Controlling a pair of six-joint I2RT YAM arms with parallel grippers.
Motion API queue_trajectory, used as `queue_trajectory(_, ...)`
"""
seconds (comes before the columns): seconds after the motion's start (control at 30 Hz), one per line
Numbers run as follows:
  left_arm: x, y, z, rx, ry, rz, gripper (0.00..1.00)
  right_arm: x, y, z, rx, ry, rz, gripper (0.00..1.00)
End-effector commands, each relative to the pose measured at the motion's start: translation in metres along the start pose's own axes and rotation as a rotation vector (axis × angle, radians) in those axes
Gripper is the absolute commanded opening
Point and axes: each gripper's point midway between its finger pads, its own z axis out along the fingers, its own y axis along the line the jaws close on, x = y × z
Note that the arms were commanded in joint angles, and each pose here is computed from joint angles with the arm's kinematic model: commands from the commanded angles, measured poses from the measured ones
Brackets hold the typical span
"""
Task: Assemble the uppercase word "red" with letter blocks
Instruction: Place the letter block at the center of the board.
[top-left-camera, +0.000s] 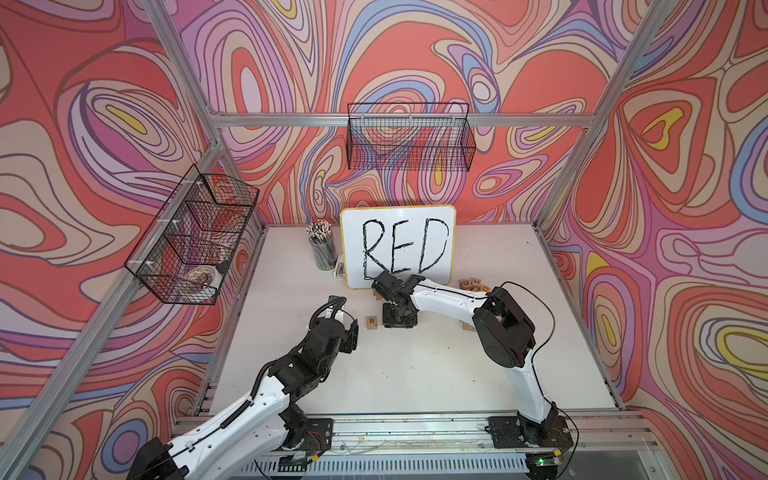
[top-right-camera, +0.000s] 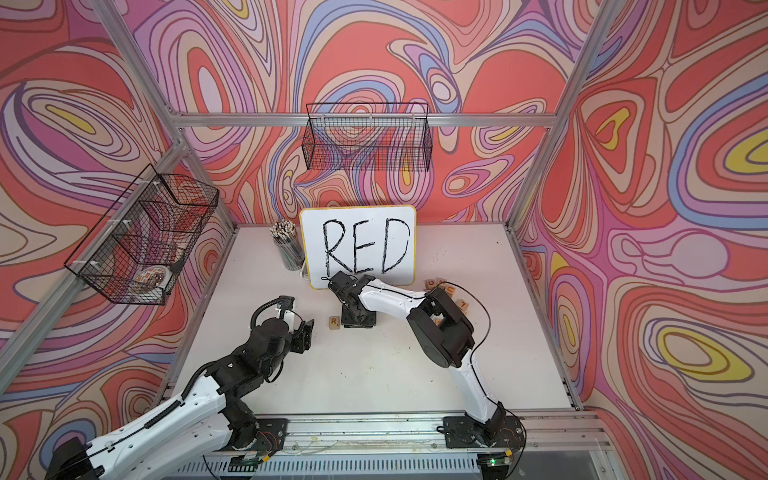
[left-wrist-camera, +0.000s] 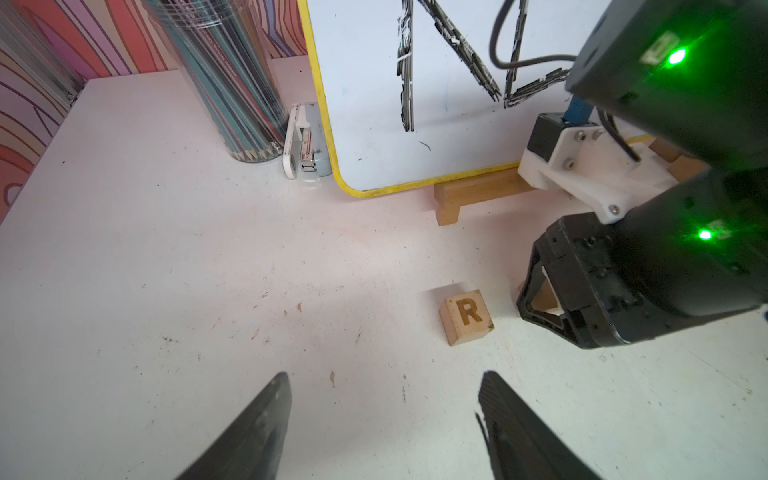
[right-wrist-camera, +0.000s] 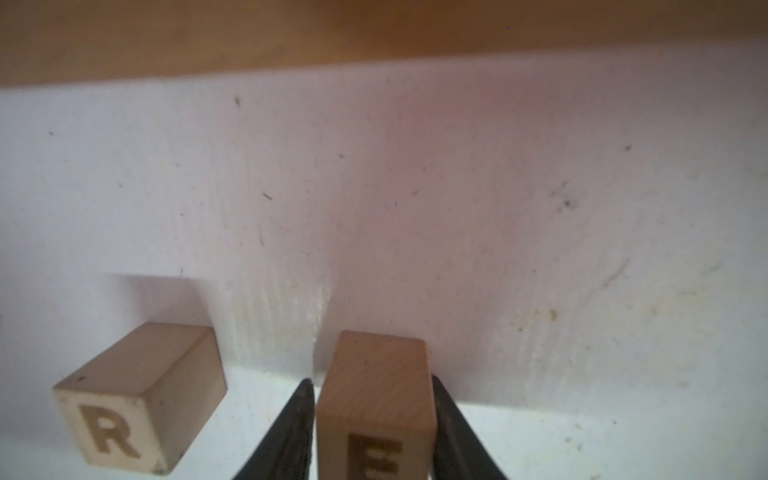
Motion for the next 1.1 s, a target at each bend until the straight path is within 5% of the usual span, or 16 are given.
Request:
queue_trajectory(0.0, 0.002, 0.004, 0.000, -0.011, -0.005, -0.017, 0.74, 0.006, -0.002, -0.004, -0.003, 0.008, 0.019, 0.44)
queue_trajectory(0.33, 0.001, 0.004, 0.000, -0.010, -0.009, -0.020, 0.74, 0.000, 0.000, -0.019, -0.011, -0.019, 0.015, 0.45)
queue_trajectory(0.7, -0.001, 0.003, 0.001, -0.012, -0.010, -0.014, 0.74, -0.005, -0.006, -0.079, -0.023, -0.102, -0.118, 0.47)
queue_trajectory(1.07, -0.006, -0.001, 0.003, -0.002, -0.009, -0.008, 0.74, -0.031, -0.108, -0.141, 0.075, -0.261, -0.024, 0.46)
